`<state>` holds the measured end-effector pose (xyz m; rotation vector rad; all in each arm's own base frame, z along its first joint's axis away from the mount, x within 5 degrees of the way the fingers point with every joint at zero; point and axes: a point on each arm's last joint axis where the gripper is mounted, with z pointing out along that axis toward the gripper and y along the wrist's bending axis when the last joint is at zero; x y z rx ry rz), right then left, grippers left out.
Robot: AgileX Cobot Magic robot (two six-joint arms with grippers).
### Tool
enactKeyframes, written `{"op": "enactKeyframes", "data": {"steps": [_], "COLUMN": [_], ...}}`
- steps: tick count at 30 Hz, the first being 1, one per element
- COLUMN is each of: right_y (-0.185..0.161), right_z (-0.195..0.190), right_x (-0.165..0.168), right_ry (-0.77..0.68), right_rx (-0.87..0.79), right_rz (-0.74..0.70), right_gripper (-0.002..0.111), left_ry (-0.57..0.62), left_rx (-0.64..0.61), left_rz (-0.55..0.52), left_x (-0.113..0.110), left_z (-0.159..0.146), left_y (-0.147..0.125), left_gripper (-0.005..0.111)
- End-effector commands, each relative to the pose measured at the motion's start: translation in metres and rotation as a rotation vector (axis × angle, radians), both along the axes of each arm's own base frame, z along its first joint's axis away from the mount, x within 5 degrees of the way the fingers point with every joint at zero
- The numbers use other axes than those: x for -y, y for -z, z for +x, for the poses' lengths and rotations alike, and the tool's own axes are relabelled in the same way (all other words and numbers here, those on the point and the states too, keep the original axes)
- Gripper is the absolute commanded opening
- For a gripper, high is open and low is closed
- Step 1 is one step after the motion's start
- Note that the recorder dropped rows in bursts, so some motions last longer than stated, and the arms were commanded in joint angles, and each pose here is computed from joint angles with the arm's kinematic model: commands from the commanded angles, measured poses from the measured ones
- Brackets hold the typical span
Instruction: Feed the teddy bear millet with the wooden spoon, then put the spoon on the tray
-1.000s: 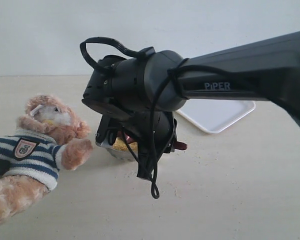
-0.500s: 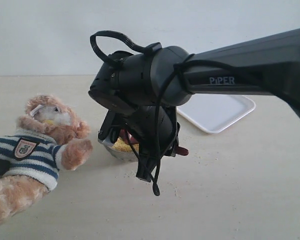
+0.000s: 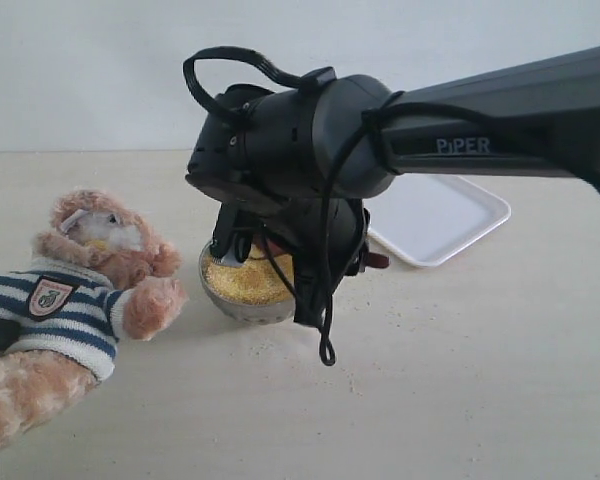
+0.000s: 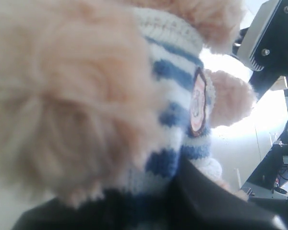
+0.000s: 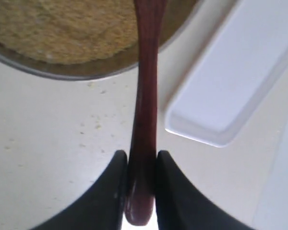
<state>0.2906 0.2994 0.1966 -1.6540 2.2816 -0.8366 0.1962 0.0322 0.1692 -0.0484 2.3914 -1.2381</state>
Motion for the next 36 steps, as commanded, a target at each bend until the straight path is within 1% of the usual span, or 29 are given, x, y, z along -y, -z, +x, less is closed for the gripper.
{"op": "enactKeyframes", "data": {"steps": [1, 6, 9, 12, 18, 26, 29, 31, 36], "right_y": [-0.014, -0.015, -0.006, 0.005, 0.018, 0.021, 0.025, 0.026, 0.019], "right_z": [0.010, 0.014, 0.015, 0.008, 0.004, -0.004, -0.009, -0.010, -0.012], "right_x": [0.006, 0.007, 0.004, -0.005, -0.011, -0.016, -0.017, -0.018, -0.017], "right_ry": [-0.050, -0.073, -0.087, -0.121, -0.139, -0.136, -0.121, -0.115, -0.103], "right_rx": [0.095, 0.133, 0.124, 0.110, 0.090, 0.042, -0.019, -0.031, -0.037], "right_rz": [-0.064, -0.102, -0.127, -0.151, -0.173, -0.146, -0.113, -0.105, -0.077], "right_gripper": [0.011, 0.011, 0.011, 0.011, 0.011, 0.011, 0.011, 0.011, 0.011], "left_ry": [0.002, 0.002, 0.002, 0.002, 0.002, 0.002, 0.002, 0.002, 0.002], "left_rx": [0.016, 0.016, 0.016, 0.016, 0.016, 0.016, 0.016, 0.016, 0.016], "left_rz": [-0.018, -0.018, -0.018, -0.018, -0.018, -0.018, -0.018, -0.018, -0.018], "left_x": [0.001, 0.001, 0.001, 0.001, 0.001, 0.001, 0.001, 0.001, 0.001], "left_z": [-0.001, -0.001, -0.001, -0.001, -0.001, -0.001, -0.001, -0.001, -0.001], "left_y": [-0.003, -0.003, -0.003, -0.003, -0.003, -0.003, -0.003, -0.003, -0.003], "left_gripper": [0.007, 0.007, 0.007, 0.007, 0.007, 0.007, 0.007, 0.007, 0.007]}}
